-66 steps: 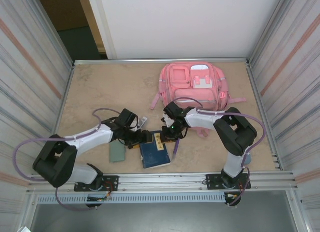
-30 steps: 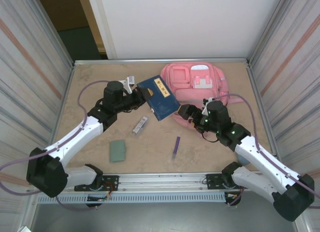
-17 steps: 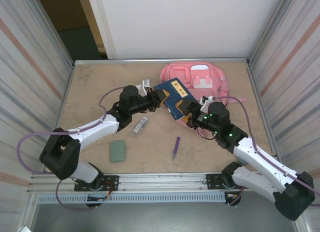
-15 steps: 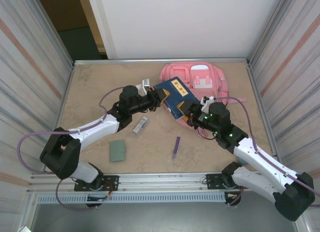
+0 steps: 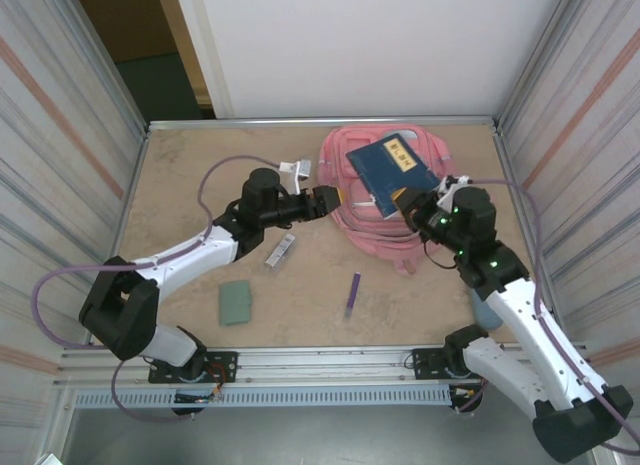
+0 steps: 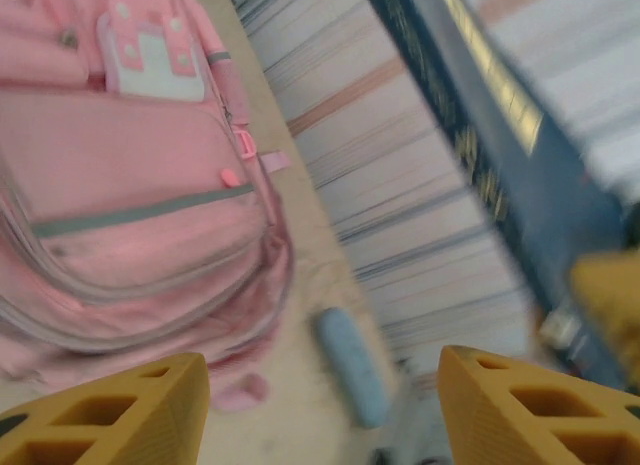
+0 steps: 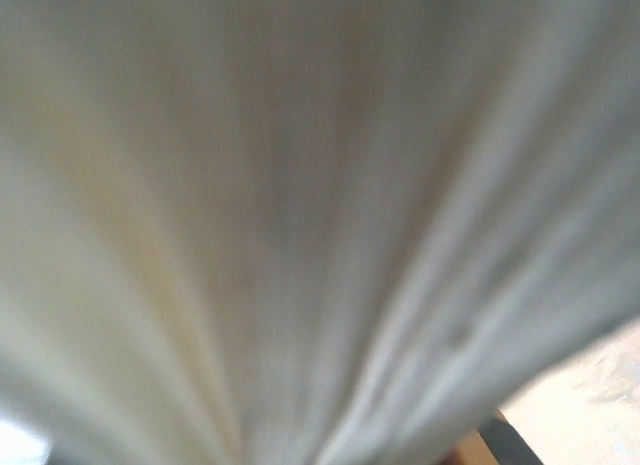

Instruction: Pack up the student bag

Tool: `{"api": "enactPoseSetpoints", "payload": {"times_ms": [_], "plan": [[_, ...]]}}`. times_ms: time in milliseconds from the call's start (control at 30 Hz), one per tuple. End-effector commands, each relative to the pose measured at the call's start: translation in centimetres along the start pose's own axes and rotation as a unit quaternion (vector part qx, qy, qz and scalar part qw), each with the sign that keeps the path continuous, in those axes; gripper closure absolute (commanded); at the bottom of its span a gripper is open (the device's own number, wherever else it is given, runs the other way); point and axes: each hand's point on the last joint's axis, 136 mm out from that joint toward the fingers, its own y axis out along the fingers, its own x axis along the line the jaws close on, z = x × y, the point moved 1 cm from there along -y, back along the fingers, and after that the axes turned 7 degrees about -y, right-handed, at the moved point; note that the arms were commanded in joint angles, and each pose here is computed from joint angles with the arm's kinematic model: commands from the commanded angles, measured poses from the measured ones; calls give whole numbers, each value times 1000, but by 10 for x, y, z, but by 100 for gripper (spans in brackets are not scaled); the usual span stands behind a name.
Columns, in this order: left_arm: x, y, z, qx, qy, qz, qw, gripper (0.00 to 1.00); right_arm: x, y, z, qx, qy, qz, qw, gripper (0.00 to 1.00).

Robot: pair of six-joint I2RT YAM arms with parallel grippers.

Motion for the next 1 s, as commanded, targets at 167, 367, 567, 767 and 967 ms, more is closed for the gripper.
{"api": "enactPoseSetpoints", "payload": {"times_ms": [167, 367, 567, 767, 967], "plan": [[24, 61, 61, 134, 586, -62, 796, 34, -23, -50, -42, -62, -86, 98, 990, 100], [54, 107, 33, 144, 609, -76, 776, 35, -47, -68, -44, -73, -81, 140, 984, 100], [92, 138, 41, 184, 627, -64, 754, 32, -61, -79, -36, -73, -80, 157, 982, 100], [105, 149, 58, 203, 655, -68, 725, 25, -71, -76, -28, -51, -74, 167, 982, 100], [124, 164, 61, 219, 655, -95, 717, 41, -83, -73, -21, -42, -64, 177, 981, 100]]}}
